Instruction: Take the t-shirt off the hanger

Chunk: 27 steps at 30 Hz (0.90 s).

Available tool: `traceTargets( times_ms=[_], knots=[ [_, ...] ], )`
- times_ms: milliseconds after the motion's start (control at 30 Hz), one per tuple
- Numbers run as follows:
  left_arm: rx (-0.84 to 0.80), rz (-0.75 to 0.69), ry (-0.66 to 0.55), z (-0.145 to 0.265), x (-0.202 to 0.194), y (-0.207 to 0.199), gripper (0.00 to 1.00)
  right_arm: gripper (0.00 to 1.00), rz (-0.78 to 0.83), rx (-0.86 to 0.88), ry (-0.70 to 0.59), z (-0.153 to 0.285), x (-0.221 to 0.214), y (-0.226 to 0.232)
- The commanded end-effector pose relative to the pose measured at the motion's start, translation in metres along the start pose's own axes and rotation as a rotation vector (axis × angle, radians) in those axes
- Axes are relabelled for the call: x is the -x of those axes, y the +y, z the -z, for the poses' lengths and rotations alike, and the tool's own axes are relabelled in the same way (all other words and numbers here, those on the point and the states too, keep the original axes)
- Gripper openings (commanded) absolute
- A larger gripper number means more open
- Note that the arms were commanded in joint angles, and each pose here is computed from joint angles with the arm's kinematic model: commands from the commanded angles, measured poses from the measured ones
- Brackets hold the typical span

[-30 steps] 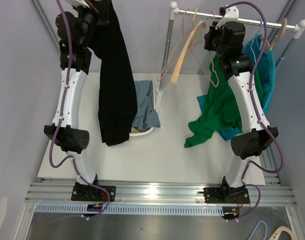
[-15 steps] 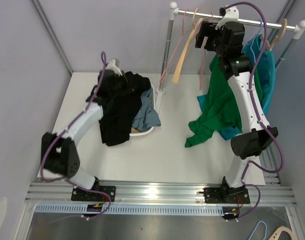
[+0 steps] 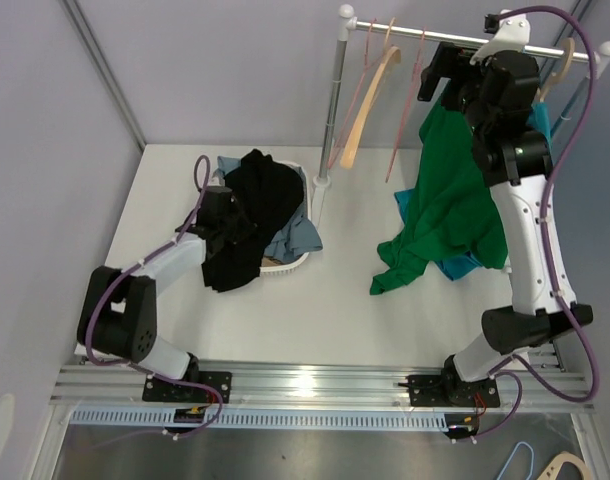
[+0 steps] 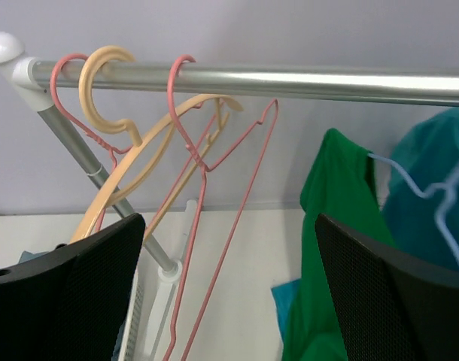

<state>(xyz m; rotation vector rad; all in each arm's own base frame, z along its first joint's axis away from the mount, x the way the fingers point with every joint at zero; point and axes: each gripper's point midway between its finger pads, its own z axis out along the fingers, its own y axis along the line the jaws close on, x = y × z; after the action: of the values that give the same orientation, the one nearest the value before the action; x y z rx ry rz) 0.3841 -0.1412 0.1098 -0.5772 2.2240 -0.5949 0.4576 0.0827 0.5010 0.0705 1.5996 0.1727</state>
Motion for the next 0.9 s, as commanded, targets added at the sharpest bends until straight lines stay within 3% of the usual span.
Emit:
traceTargets(
  times_ms=[0, 67, 167, 200, 267, 300, 367, 433, 467, 600, 867],
  knots=[
    [-0.002, 0.027, -0.034, -0.008, 0.032, -0.021, 0.01, 0.99, 0.004, -0.095, -0.016, 0.044, 0.019, -0.021],
    [0.009, 0.042, 0.040, -0.030, 0.030, -0.023, 0.06, 0.99, 0.011, -0.157, -0.007, 0.061, 0.022, -0.035],
    [0.069, 0.111, 0.199, -0.065, 0.008, -0.006, 0.02, 0.99, 0.021, -0.233, 0.007, 0.075, 0.023, -0.052],
    [0.044, 0.133, 0.251, -0.069, 0.008, -0.017, 0.01, 0.99, 0.027, -0.259, 0.024, 0.077, 0.018, -0.058],
    [0.025, 0.166, 0.294, -0.080, -0.002, -0.015, 0.04, 0.99, 0.024, -0.294, 0.027, 0.079, 0.016, -0.068],
    [-0.002, 0.161, 0.278, -0.081, -0.005, -0.015, 0.13, 0.99, 0.022, -0.316, 0.030, 0.078, 0.015, -0.078],
    [-0.020, 0.112, 0.212, -0.065, 0.002, -0.027, 0.46, 0.99, 0.013, -0.314, 0.045, 0.074, 0.012, -0.084],
    [0.009, 0.036, 0.120, -0.051, 0.014, -0.035, 0.69, 0.99, 0.006, -0.336, 0.045, 0.075, 0.014, -0.096],
    [-0.013, -0.015, 0.067, -0.035, 0.027, -0.047, 0.99, 1.00, 0.002, -0.322, 0.055, 0.072, 0.011, -0.097],
    [-0.020, -0.092, -0.063, 0.006, 0.058, -0.071, 1.00, 0.99, -0.013, -0.277, 0.066, 0.064, 0.012, -0.103],
    [-0.126, -0.209, -0.257, 0.098, 0.067, -0.120, 1.00, 0.94, -0.031, -0.166, 0.094, 0.041, 0.014, -0.131]
  ],
)
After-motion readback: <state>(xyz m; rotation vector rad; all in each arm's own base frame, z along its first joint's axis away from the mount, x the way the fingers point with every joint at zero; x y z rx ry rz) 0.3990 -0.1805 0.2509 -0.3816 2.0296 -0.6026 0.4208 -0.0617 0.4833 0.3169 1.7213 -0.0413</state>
